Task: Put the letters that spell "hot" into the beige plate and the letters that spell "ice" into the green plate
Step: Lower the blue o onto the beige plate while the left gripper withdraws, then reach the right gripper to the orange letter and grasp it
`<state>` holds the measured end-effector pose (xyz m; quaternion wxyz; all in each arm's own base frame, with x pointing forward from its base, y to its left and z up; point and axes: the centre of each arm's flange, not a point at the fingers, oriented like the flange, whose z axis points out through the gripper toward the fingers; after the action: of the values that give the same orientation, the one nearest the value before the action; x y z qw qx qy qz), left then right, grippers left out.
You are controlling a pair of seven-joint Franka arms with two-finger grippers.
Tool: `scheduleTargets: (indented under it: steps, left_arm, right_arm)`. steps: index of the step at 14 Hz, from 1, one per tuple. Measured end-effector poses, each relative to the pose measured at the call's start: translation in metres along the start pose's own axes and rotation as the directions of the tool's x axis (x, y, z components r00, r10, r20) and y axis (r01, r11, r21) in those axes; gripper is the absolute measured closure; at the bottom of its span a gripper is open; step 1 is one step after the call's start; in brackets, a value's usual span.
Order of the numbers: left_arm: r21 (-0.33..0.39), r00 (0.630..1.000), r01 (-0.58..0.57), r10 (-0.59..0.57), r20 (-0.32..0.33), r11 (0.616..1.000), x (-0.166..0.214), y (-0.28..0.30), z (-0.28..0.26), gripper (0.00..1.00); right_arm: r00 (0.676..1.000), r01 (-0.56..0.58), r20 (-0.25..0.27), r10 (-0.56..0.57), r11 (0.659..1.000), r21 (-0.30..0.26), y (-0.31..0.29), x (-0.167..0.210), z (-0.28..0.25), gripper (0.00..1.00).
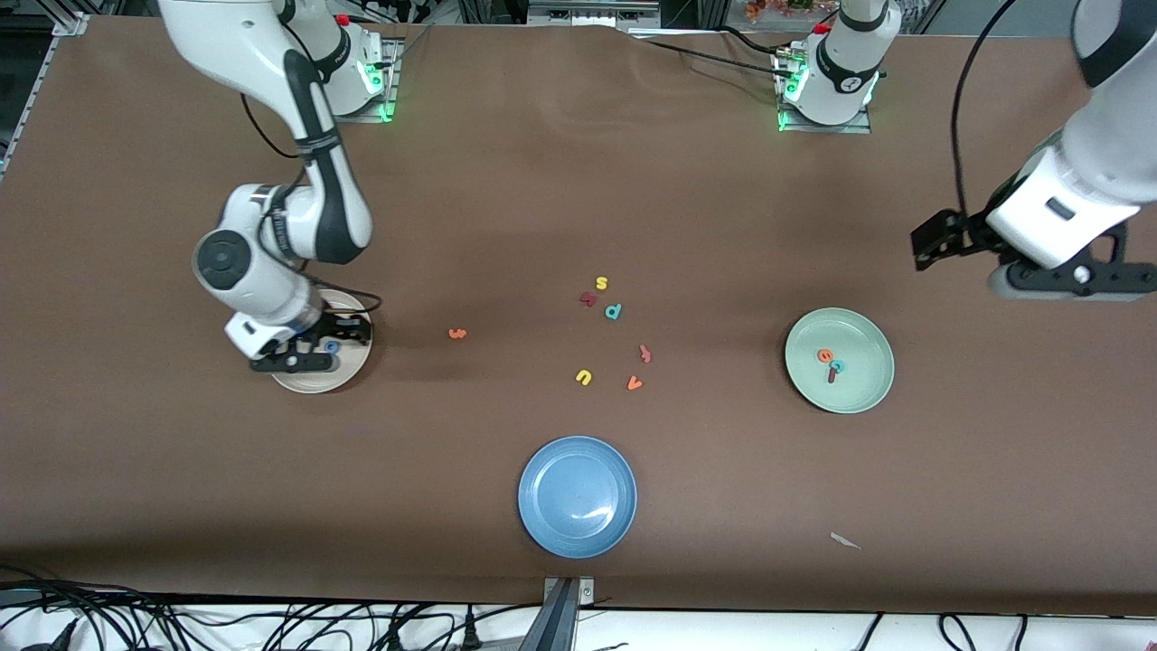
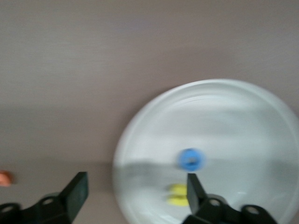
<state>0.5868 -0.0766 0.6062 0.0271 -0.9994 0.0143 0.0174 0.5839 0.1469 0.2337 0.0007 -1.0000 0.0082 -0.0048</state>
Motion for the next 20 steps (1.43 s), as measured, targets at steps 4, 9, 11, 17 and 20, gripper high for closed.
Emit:
scheduleTargets:
  steps: [4,9,11,17,20]
  left_arm:
    - [-0.010,1.000,-0.009,0.009,-0.006,1.000,-0.026,-0.003,0.023,0.00]
    - [-0.026,1.000,-0.018,0.018,-0.005,1.000,-0.028,0.002,0.030,0.00]
    - [-0.025,1.000,-0.028,0.028,-0.008,0.999,-0.029,0.007,0.029,0.00]
    - [-0.025,1.000,-0.029,0.028,-0.012,0.999,-0.030,0.006,0.027,0.00]
    - [-0.026,1.000,-0.026,0.026,-0.014,0.999,-0.030,0.005,0.027,0.00]
  right_arm:
    - [0.989,-0.145,-0.034,0.146,0.989,0.034,-0.073,-0.019,0.008,0.00]
    - [0.962,-0.266,-0.049,0.267,0.964,0.030,-0.125,-0.031,0.026,0.00]
    - [0.961,-0.270,-0.048,0.271,0.963,0.021,-0.132,-0.031,0.037,0.00]
    - [0.958,-0.284,-0.030,0.284,0.958,0.033,-0.146,-0.038,0.050,0.07]
    - [0.957,-0.289,-0.024,0.290,0.957,0.035,-0.147,-0.040,0.053,0.16]
